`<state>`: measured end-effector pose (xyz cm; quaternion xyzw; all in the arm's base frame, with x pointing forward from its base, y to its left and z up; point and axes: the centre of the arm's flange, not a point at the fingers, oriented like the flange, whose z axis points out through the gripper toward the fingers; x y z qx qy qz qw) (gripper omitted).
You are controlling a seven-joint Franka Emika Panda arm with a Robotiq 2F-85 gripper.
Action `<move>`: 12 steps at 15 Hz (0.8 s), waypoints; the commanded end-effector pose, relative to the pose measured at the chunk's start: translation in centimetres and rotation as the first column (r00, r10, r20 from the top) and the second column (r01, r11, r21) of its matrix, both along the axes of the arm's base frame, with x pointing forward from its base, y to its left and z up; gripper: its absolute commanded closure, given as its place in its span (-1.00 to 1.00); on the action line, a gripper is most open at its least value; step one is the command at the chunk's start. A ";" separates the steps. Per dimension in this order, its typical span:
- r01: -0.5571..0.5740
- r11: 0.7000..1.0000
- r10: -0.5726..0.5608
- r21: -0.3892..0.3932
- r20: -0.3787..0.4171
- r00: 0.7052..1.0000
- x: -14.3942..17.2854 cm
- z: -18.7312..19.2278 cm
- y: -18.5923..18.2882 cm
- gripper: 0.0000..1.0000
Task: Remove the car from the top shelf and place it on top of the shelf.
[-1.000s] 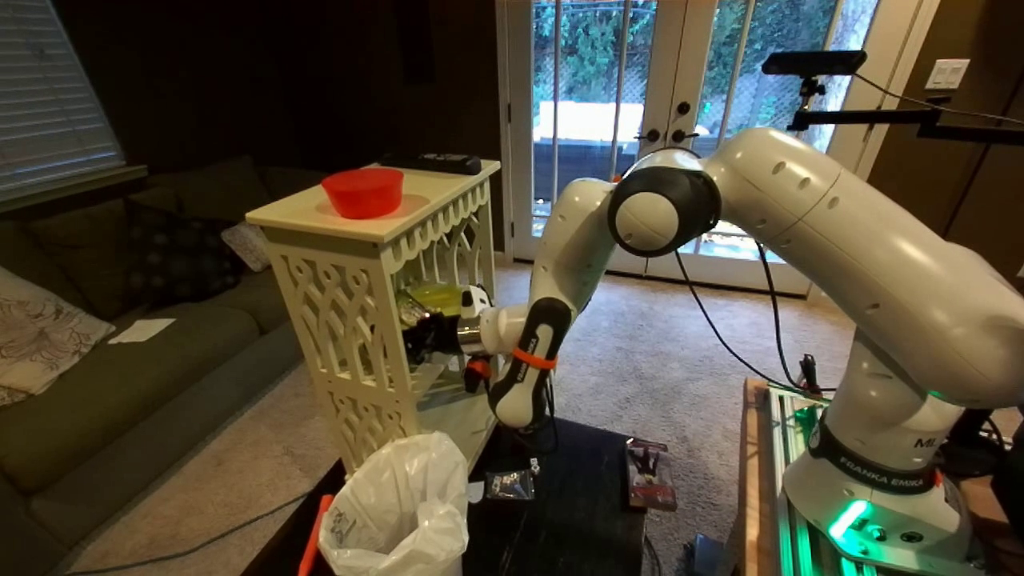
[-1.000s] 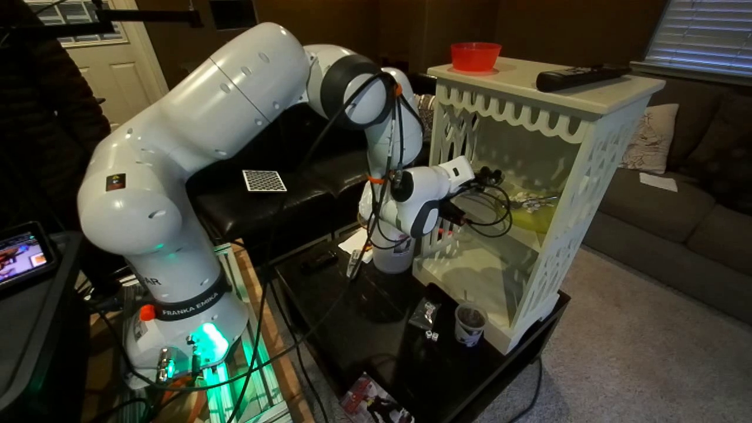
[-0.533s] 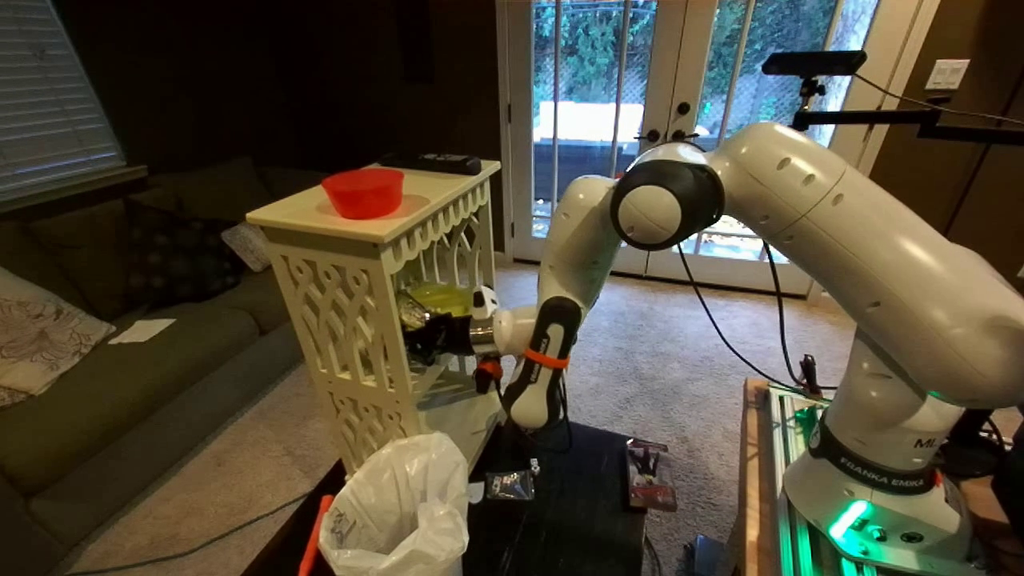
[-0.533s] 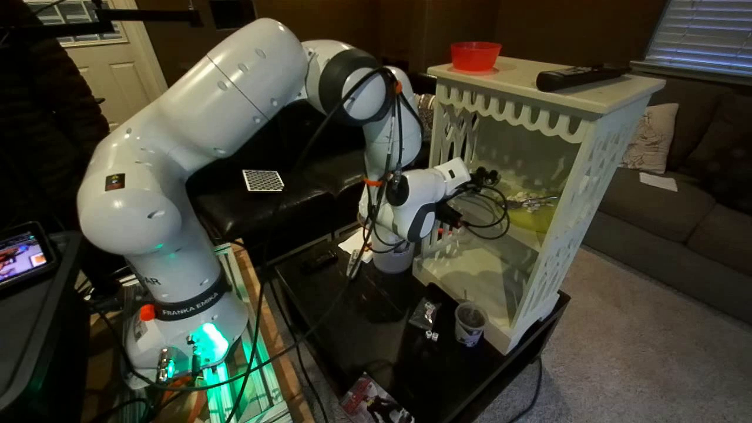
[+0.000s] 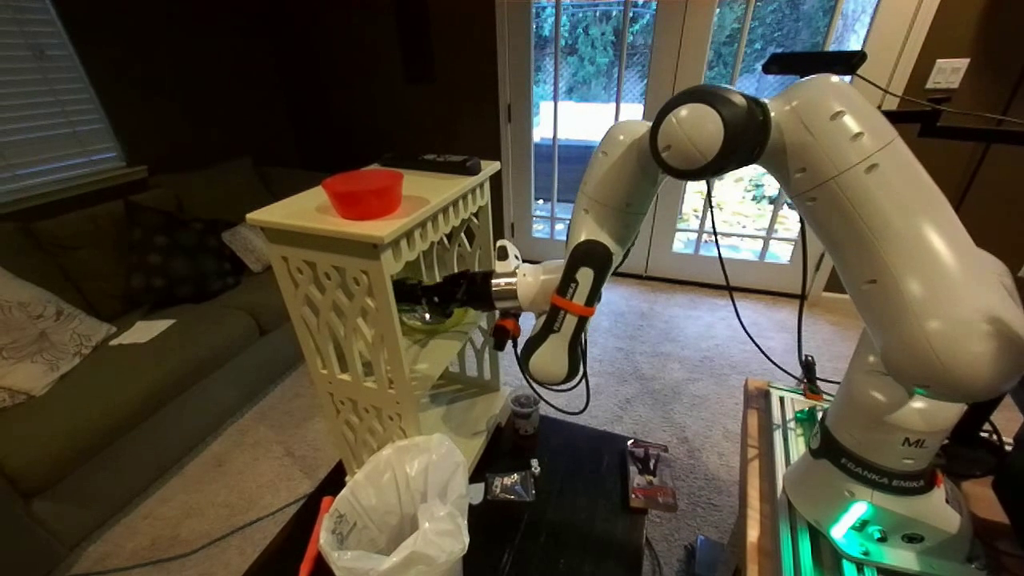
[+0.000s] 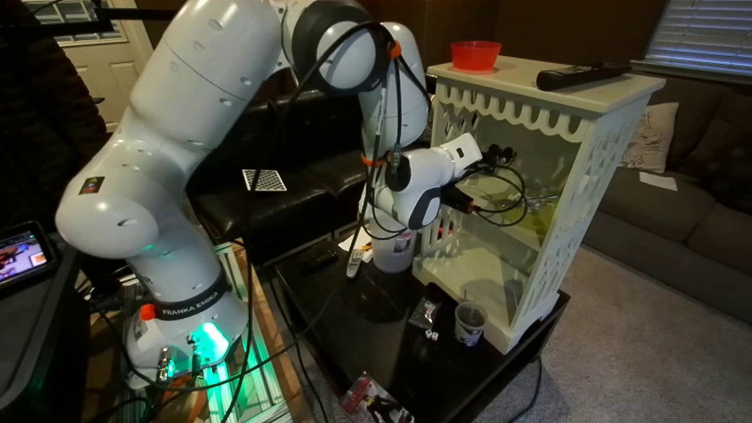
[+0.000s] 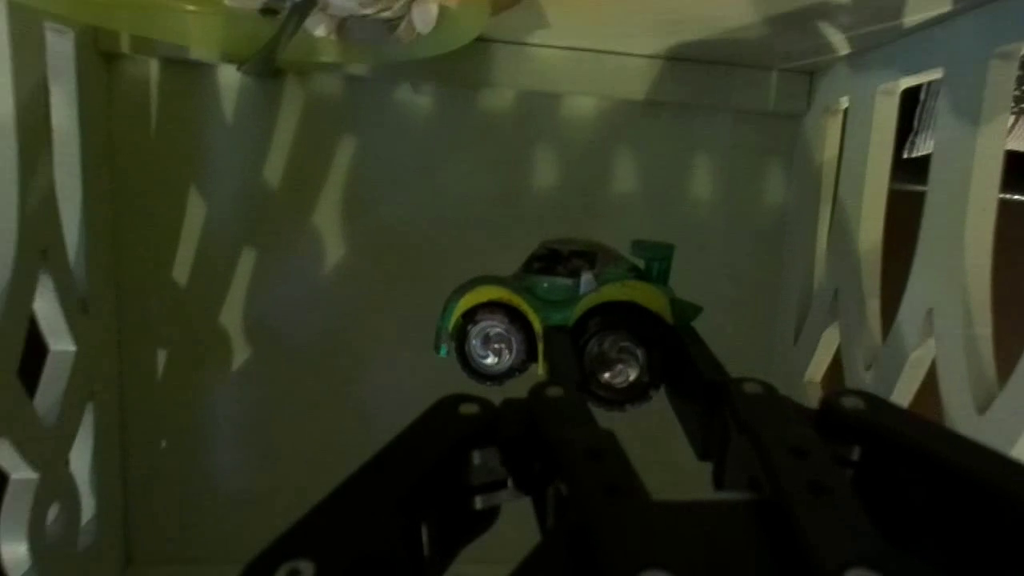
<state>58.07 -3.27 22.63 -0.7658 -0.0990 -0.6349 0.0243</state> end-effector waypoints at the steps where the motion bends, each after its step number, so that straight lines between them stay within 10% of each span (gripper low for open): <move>1: 0.000 1.000 -0.001 -0.012 -0.103 0.995 -6.8 2.1 -1.5 0.83; 12: -0.059 0.986 0.006 -0.158 -0.315 0.949 -18.6 2.8 -0.6 0.83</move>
